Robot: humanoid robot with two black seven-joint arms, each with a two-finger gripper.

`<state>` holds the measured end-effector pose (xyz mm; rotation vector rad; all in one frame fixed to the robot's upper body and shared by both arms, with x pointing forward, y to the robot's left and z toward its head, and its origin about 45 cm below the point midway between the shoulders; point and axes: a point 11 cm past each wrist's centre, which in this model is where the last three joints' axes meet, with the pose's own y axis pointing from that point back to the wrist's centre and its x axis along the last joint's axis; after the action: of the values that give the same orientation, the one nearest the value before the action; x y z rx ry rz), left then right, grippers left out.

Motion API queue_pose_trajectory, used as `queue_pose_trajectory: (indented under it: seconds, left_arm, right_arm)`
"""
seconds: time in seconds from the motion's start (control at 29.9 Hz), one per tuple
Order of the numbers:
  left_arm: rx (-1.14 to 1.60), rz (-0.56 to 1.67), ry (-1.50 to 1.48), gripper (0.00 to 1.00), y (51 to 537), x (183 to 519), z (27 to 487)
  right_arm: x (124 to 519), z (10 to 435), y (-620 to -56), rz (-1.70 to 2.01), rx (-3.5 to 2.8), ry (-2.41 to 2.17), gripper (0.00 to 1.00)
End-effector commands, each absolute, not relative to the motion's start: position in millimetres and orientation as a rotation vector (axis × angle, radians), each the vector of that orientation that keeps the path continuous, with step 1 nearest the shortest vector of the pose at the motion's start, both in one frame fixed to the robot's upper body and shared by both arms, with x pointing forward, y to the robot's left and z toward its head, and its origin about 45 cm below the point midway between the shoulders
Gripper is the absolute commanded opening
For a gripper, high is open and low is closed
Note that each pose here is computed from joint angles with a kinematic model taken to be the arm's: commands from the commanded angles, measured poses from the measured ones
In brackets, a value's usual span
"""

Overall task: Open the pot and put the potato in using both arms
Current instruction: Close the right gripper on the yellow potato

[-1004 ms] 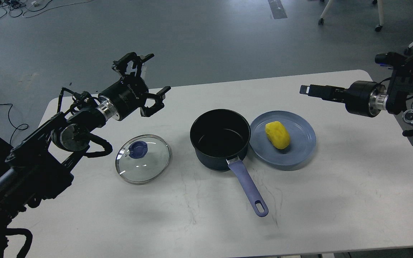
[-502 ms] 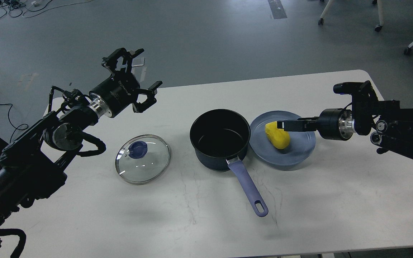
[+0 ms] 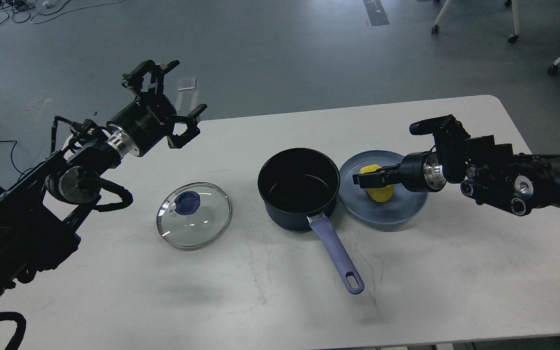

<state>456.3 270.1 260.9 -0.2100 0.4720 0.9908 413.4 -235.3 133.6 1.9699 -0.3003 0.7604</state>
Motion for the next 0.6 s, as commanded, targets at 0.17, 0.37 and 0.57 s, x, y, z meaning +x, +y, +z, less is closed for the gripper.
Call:
queue_pose_trajectory:
  seconds: [0.17,0.37,0.57]
  left_arm:
    - [-0.225,1.010,0.463,0.98,276.1,454.4,257.6]
    - [-0.219,1.023,0.455,0.98,283.5,454.2,258.7]
    - [-0.218,1.025,0.457,0.98,283.8,453.9,258.0]
  right_arm:
    - [415.9,142.8,-228.8,0.833,1.956,-0.176,0.32]
    - [412.5,140.6,-230.6,0.842,1.945,-0.123,0.32]
    - [425.1,162.2,-228.2,0.891,1.943,-0.136,0.32]
